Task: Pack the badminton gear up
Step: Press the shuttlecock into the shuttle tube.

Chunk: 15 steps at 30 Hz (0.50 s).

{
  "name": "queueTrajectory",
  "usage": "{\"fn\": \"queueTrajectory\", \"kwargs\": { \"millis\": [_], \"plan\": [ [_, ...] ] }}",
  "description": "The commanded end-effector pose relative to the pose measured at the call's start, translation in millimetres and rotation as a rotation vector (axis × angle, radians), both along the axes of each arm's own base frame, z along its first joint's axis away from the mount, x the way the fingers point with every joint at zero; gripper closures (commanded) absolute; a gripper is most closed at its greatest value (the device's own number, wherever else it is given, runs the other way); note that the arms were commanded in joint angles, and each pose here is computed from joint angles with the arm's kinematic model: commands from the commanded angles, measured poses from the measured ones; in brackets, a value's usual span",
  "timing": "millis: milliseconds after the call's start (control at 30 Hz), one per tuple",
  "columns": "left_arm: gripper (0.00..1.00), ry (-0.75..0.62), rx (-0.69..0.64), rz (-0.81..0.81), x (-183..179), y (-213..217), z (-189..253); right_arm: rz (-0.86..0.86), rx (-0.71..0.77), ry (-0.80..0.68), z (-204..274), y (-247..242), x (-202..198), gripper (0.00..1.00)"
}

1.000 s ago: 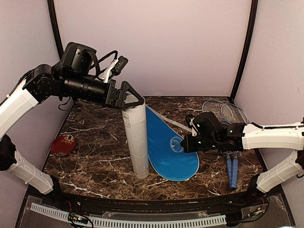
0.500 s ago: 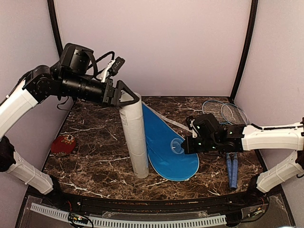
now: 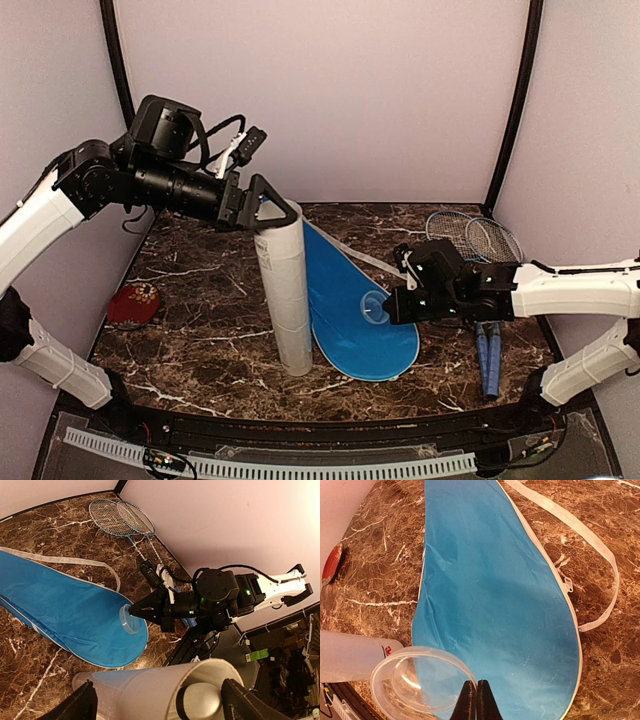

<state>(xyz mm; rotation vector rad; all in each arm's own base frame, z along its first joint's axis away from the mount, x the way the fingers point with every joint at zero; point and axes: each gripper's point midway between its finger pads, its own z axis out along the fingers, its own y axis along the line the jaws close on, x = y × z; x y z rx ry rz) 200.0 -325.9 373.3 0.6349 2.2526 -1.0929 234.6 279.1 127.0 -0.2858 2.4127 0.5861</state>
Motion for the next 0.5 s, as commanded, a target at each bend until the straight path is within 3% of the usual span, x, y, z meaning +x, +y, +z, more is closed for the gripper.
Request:
{"fn": "queueTrajectory", "kwargs": {
  "millis": [0, 467],
  "plan": [
    [0.07, -0.037, 0.036, 0.01, 1, 10, 5, -0.003, 0.051, -0.057, 39, 5, 9, 1.0],
    [0.02, -0.264, -0.092, 0.019, 2, 21, 69, 0.137, 0.184, -0.216, 180, 28, 3, 1.0]
  ]
}}
